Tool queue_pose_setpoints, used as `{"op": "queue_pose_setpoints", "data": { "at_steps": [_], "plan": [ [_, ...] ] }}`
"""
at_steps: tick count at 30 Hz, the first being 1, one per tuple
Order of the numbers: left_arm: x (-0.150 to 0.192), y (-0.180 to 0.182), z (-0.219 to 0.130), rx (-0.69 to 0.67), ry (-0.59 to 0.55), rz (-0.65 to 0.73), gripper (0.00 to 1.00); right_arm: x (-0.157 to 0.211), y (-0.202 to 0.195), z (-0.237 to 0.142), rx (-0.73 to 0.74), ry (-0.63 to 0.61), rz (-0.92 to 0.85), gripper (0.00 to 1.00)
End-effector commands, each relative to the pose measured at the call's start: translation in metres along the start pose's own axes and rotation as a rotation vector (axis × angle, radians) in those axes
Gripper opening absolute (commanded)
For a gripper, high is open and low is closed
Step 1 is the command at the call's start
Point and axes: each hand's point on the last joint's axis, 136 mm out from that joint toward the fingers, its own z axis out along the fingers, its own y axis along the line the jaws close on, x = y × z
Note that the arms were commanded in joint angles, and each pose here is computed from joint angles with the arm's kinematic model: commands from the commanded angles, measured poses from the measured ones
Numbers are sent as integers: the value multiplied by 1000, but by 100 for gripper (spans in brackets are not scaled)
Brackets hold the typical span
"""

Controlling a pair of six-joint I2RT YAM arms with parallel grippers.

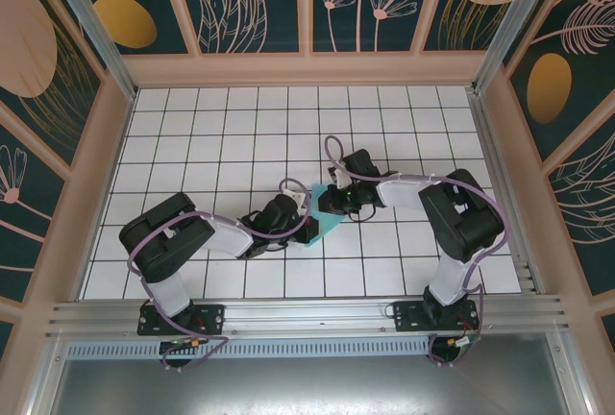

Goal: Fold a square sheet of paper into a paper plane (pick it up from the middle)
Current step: Fourth fold the wing at the center of the table.

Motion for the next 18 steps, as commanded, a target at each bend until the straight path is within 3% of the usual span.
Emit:
{"op": "queue_pose_setpoints", "data": {
  "at_steps": [1,12,18],
  "plan": [
    [49,33,-4,-106,178,-11,0,-4,-9,1,49,-19,5,10],
    [40,27,-7,-98,159,1,0,0,-29,7,108,-6,54,9],
    [8,3,-12,-62,66,1,2,8,-41,11,147,18,84,8]
  ]
}}
